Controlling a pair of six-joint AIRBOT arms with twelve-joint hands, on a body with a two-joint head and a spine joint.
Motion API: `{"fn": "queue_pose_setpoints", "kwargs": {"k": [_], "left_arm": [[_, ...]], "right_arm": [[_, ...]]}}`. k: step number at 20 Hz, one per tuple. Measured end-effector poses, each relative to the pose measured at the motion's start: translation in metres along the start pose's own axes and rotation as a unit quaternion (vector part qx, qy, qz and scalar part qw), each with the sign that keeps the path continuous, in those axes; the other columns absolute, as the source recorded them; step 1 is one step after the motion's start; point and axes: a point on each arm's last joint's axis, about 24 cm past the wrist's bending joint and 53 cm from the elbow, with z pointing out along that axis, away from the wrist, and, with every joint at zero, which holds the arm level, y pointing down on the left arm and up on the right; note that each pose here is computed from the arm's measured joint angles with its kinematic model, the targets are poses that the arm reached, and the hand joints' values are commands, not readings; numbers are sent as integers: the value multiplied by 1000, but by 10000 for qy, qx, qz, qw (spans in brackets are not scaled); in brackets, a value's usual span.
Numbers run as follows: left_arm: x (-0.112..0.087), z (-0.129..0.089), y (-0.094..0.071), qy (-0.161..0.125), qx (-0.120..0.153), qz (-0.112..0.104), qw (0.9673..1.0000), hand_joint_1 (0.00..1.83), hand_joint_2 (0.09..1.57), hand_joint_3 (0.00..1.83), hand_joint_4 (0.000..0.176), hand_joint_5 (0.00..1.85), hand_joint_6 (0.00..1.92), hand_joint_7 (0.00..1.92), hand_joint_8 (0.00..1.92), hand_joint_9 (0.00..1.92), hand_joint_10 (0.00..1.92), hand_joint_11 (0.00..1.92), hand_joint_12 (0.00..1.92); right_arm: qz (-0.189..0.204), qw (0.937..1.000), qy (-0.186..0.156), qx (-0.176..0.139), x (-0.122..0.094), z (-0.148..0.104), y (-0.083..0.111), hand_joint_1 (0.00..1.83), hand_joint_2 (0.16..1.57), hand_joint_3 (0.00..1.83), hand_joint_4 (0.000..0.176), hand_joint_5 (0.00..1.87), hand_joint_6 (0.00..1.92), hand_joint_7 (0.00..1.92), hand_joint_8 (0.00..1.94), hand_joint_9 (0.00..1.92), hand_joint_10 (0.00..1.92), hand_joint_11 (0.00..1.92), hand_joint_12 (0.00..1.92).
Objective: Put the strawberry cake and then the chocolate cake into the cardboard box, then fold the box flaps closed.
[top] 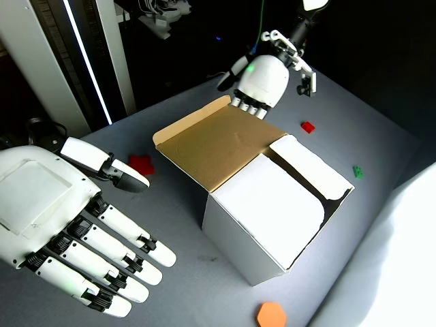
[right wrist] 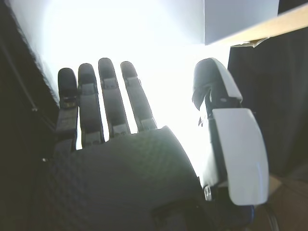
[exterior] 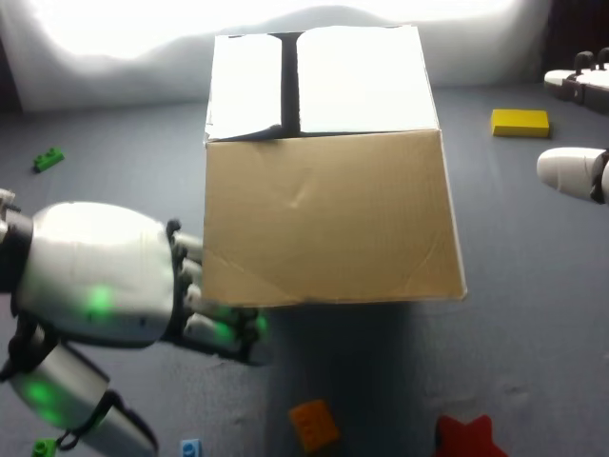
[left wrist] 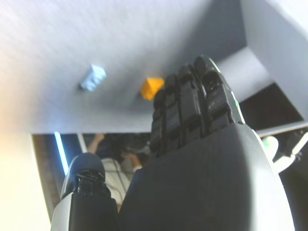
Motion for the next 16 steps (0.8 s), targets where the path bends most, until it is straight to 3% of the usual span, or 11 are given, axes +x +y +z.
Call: {"fn": "queue_pose_setpoints", "kwargs": {"k": [3,8,13,16], "left_arm": [[-28,-14,-2,-311,-24,-34,9995,0,1188,3,0,193,4,253,3,237,2,0,657],[-65,-37,-4,-714,71,-88,9974,0,1187,2,0,198,5,288,14,264,11,0,691],[-101,-67,19,-1176,-155,18,9929,0,1197,4,0,193,1,293,7,274,9,0,705],[-121,-65,36,-1196,-292,270,9920,0,1190,0,0,163,0,251,0,252,0,0,702]], "right_arm": [[115,9999,-124,19,-6,0,-1,2,1245,0,0,184,0,212,0,171,0,0,564],[284,9990,-307,165,-16,1,-10,0,1231,0,0,182,4,212,3,181,8,0,602],[288,9988,-358,179,-19,1,-12,11,1242,2,0,189,8,202,4,162,4,0,596],[288,9988,-355,176,-18,1,-11,8,1247,1,0,188,3,219,1,181,6,0,581]]}}
